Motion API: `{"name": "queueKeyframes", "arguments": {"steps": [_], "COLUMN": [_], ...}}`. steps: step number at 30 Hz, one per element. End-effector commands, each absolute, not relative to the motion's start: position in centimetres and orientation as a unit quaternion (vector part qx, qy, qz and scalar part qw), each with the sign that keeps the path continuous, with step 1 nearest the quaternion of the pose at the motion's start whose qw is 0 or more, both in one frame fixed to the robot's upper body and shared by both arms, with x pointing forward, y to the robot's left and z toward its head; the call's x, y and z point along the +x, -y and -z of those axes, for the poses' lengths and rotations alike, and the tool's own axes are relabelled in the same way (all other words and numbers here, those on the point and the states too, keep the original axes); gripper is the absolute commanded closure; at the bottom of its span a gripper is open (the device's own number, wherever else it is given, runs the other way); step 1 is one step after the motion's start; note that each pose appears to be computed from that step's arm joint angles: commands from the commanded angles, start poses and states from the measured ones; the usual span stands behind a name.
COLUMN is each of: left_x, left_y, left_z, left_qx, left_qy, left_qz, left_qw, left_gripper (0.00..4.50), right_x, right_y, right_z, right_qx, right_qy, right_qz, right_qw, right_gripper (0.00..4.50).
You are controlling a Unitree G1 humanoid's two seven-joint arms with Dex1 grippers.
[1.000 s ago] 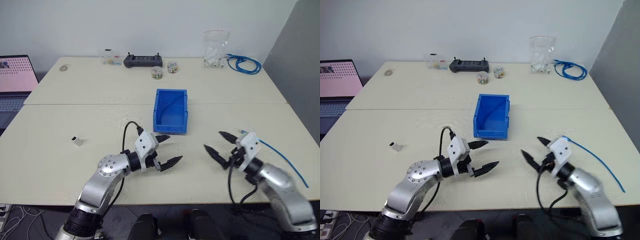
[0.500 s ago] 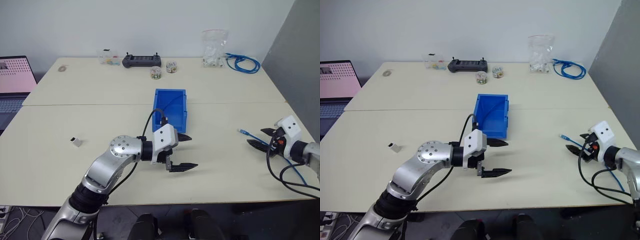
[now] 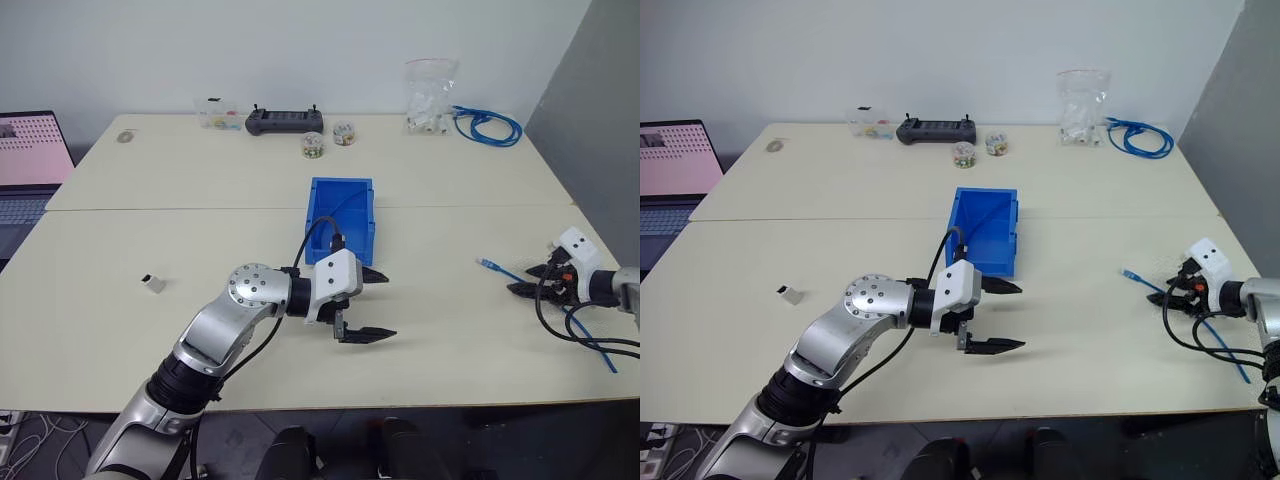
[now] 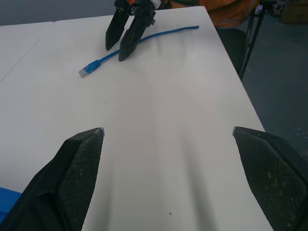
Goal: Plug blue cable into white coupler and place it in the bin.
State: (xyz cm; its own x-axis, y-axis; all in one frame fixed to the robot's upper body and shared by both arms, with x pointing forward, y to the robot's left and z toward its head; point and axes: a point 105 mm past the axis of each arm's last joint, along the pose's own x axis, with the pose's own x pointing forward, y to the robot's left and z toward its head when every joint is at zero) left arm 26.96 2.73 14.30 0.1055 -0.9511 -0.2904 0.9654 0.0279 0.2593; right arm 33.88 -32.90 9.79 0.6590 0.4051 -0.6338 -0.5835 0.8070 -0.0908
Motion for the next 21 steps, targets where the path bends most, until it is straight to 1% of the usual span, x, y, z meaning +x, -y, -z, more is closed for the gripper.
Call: {"name": "queueKeyframes", "arguments": {"steps": [1, 5, 7, 9, 11, 14, 18, 21], "left_x": [26.7, 26.7, 26.7, 26.7, 26.8, 27.1, 27.2, 26.9], "left_y": [-2.4, -2.4, -2.4, -2.6, -3.2, -5.3, -8.9, -10.9], "left_z": [-14.9, -14.7, -14.6, -14.5, -14.3, -13.7, -12.6, -12.2], "left_qx": [0.206, 0.209, 0.211, 0.211, 0.214, 0.226, 0.242, 0.236], "left_qy": [0.0, 0.0, 0.0, -0.001, -0.006, -0.024, -0.057, -0.073], "left_qz": [0.674, 0.674, 0.673, 0.672, 0.666, 0.644, 0.606, 0.58], "left_qw": [0.709, 0.709, 0.709, 0.71, 0.714, 0.73, 0.756, 0.776], "left_gripper": [0.0, 0.0, 0.0, 0.0, 0.0, 0.0, 0.0, 0.0], "right_x": [33.8, 33.7, 33.7, 33.8, 33.8, 33.3, 31.6, 30.0], "right_y": [33.0, 33.0, 33.0, 32.6, 32.1, 30.6, 26.0, 22.1], "right_z": [-10.0, -9.7, -9.7, -9.8, -10.4, -11.3, -13.3, -13.5], "right_qx": [-0.148, -0.15, -0.153, -0.165, -0.186, -0.226, -0.259, -0.282], "right_qy": [-0.317, -0.324, -0.325, -0.317, -0.304, -0.29, -0.262, -0.246], "right_qz": [-0.289, -0.295, -0.298, -0.31, -0.329, -0.377, -0.468, -0.528], "right_qw": [0.891, 0.886, 0.885, 0.881, 0.875, 0.85, 0.803, 0.762], "right_gripper": [2.46, 3.62, 4.11, 4.41, 4.41, 4.41, 4.41, 4.41]}}
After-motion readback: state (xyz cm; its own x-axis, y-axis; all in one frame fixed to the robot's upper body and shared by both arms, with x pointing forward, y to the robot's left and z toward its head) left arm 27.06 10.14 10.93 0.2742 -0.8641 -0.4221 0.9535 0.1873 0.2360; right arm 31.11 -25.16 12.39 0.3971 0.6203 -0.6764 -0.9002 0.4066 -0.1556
